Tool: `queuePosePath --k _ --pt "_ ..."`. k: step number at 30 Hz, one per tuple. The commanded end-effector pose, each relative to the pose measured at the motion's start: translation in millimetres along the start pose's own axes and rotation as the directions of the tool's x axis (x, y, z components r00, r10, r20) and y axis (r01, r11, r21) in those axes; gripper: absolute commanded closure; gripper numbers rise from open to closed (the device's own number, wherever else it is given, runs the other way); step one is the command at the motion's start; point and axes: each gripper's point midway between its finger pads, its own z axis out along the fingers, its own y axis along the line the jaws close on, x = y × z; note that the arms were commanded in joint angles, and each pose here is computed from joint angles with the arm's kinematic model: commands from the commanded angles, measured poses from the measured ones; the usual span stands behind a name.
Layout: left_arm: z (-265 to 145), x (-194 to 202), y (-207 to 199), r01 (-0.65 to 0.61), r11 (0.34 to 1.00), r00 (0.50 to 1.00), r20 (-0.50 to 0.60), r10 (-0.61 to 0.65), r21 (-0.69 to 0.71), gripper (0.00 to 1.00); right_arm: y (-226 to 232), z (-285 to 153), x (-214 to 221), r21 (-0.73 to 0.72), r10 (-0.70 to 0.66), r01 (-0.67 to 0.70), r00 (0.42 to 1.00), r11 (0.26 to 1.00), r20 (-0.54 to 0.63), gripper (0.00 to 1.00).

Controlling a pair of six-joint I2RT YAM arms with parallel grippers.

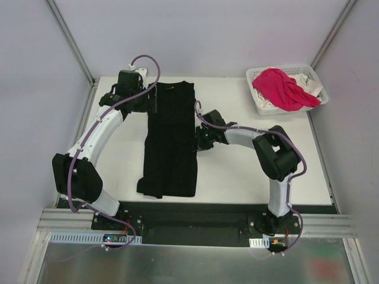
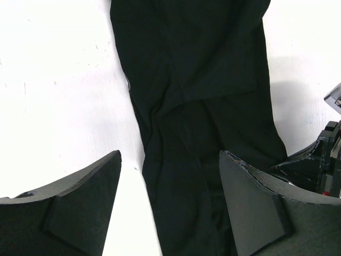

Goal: Fold and stack the t-shirts
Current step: Rotate the tshirt 90 degrees

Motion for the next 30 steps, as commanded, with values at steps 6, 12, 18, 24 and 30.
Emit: queuePosePath --k 6,12,18,24,30 --pt "1 0 1 -0.025 1.0 1.0 0.008 0.025 -0.005 0.27 -78 -27 9 0.174 0.073 -0.076 0.997 0.982 0.024 0.93" --pt "8 4 2 -0.019 1.0 1.0 -0.011 0.019 -0.008 0.27 -112 -50 14 0.228 0.134 -0.144 0.989 0.963 0.058 0.93" --pt "20 13 -2 -0.002 1.0 0.999 -0.045 0.002 0.011 0.27 -115 -63 20 0.243 0.138 -0.153 0.987 0.958 0.077 0.92" --pt "44 20 -5 0.019 1.0 0.997 -0.077 -0.017 0.023 0.27 -103 -62 25 0.197 0.138 -0.148 0.988 0.969 0.065 0.75" --pt "93 25 -11 0.025 0.998 0.989 -0.149 -0.016 0.056 0.27 -106 -75 16 0.247 0.114 -0.132 0.99 0.96 0.089 0.53"
